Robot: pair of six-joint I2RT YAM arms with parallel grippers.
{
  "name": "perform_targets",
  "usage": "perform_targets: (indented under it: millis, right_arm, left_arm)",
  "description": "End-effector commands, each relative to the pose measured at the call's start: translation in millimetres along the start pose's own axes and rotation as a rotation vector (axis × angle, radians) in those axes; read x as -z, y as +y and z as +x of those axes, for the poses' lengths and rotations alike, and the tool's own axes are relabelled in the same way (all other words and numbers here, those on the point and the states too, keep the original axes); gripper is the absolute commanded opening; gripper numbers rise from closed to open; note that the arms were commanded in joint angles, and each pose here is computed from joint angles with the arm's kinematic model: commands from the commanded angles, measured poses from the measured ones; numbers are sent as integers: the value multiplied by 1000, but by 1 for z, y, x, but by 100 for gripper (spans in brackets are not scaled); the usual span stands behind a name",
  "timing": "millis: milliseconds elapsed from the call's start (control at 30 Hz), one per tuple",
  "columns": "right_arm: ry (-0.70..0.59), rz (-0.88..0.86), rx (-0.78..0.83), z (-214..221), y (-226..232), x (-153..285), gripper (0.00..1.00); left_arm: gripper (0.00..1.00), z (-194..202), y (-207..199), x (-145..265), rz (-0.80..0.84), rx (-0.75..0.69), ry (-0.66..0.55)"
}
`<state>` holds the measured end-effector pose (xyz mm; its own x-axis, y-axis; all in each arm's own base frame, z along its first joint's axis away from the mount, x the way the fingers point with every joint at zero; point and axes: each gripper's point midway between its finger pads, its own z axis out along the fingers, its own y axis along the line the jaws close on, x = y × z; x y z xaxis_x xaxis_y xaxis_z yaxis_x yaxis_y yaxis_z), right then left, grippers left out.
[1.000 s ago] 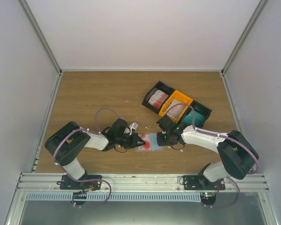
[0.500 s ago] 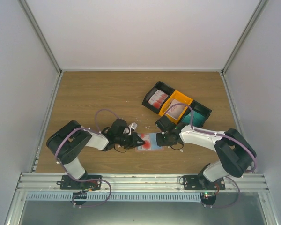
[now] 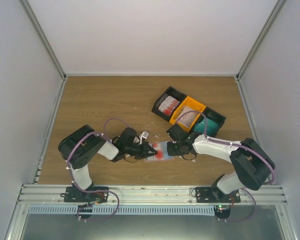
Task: Put the credit cards into the card holder
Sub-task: Insert the credit card into the card holder.
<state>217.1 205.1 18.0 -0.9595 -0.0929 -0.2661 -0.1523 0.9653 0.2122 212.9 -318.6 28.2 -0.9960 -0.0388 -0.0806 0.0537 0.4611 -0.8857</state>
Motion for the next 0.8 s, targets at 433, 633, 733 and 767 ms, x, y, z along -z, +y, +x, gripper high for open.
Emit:
perform_targets:
  millis: [433, 633, 733, 767]
  right_arm:
    - [84, -2, -33, 30, -7, -15, 25]
    - [83, -2, -34, 31, -7, -16, 26]
    - [85, -12, -37, 31, -6, -15, 30]
    - [83, -20, -37, 31, -4, -15, 31]
  left_arm:
    - [0, -11, 7, 6, -98, -33, -129]
    - [0, -14, 7, 5, -88, -41, -142]
    - [0, -16, 3, 3, -70, -53, -147]
    - [0, -17, 1, 2, -63, -59, -146]
